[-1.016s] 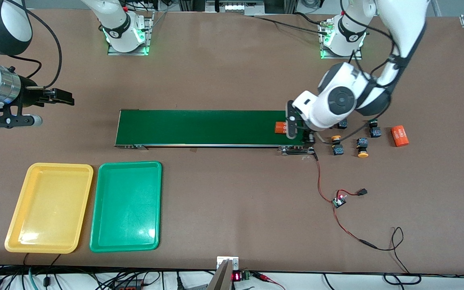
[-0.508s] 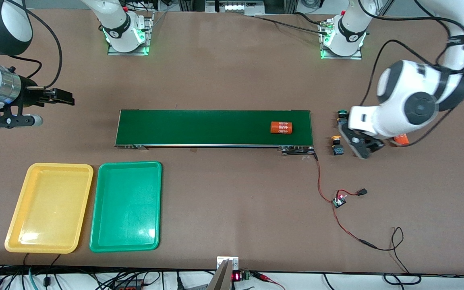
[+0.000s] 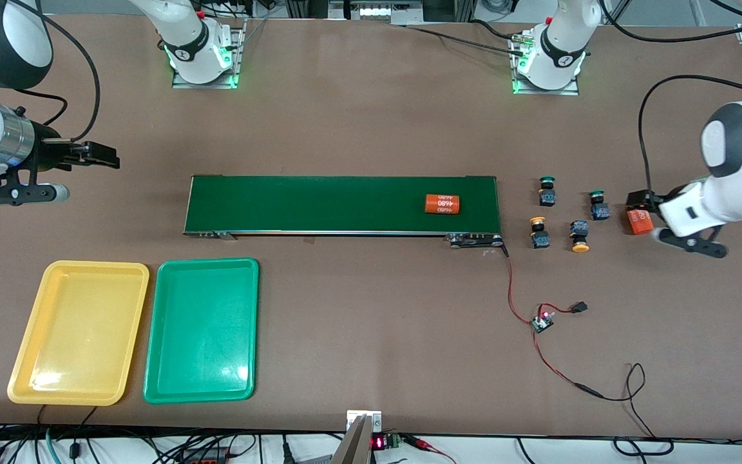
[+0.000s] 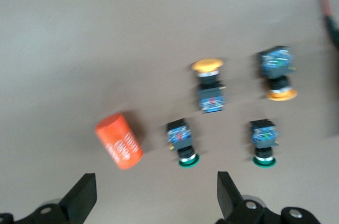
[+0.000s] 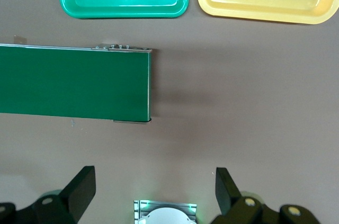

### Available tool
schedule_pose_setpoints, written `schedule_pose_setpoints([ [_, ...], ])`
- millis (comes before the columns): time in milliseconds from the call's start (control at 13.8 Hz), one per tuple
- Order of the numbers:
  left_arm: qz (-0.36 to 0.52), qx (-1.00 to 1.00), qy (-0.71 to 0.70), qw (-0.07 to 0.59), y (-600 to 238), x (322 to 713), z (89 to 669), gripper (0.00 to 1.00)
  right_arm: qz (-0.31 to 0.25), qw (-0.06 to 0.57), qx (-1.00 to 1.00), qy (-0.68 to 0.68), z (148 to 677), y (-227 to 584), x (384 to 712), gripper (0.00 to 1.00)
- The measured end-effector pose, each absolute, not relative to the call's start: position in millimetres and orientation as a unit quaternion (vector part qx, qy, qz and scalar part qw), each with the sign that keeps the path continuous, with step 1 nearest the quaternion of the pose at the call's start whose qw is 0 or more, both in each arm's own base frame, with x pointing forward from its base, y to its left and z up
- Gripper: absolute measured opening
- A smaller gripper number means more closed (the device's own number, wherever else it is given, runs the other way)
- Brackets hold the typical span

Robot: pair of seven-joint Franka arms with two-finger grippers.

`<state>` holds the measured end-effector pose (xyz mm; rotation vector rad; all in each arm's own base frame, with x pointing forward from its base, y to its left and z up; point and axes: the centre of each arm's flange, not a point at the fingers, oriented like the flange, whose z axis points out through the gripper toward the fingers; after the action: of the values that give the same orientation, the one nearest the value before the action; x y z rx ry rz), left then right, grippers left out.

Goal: Sort buttons by color to trays
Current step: 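Grasp the second orange cylinder with the left gripper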

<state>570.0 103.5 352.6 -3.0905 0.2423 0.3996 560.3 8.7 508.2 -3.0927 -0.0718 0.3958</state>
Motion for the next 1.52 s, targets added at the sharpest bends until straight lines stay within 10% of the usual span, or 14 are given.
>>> schedule_pose_setpoints([
  [1089, 0.081, -0.993, -0.087, 0.024, 182.4, 505.1, 181.0, 0.99, 0.139, 0.012, -0.99, -0.023, 501.8, 8.6, 560.0, 1.0],
  [1524, 0.108, -0.991, -0.082, 0.019, 180.0, 510.2, 187.8, 0.5, 0.14, 0.012, -0.99, -0.023, 501.7, 8.5, 559.8, 1.0],
])
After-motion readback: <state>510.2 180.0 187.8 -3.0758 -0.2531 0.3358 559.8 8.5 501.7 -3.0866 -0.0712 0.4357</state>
